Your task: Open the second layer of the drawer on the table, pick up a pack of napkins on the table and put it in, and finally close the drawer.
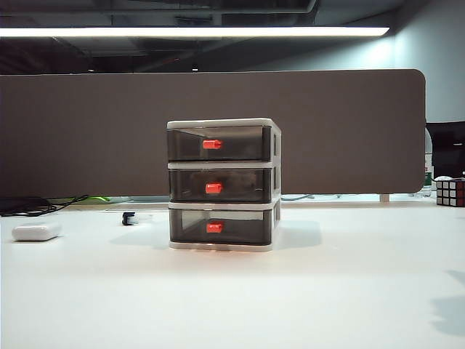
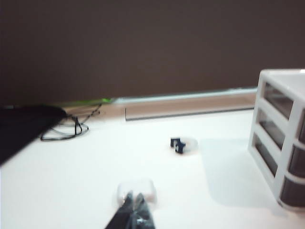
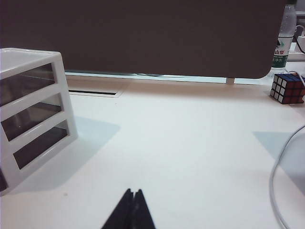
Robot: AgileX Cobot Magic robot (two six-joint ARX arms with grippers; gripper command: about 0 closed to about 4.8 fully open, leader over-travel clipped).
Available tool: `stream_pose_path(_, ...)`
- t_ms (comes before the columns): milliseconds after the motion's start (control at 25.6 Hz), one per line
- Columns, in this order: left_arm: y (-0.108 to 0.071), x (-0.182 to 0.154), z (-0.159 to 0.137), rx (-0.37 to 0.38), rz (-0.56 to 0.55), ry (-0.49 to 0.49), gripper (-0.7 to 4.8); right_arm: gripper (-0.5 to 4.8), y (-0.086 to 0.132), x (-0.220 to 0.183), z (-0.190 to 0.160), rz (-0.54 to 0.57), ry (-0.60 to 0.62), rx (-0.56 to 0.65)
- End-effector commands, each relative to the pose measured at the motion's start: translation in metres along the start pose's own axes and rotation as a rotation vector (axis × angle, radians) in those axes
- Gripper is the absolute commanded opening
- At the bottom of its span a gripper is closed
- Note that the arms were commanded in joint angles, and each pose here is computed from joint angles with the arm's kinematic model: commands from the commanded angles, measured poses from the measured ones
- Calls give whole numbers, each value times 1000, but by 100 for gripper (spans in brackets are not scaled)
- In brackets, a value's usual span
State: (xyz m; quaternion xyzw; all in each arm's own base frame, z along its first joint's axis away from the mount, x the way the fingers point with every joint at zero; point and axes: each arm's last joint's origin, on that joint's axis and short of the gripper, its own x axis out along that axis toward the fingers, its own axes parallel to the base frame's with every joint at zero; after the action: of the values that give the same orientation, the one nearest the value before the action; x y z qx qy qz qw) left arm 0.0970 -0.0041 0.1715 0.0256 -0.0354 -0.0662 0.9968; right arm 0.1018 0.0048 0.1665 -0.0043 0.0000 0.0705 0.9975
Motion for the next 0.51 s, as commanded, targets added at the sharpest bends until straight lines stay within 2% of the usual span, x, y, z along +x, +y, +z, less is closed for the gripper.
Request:
stream_pose_path(39,0,0,-1,-9,-6,16,-5,-1,0,0,-1,-2,-9,-4)
stream_pose_path(508,0,0,-2,-10,-7,24,-5,-1,0,0,-1,-2,-8,-4)
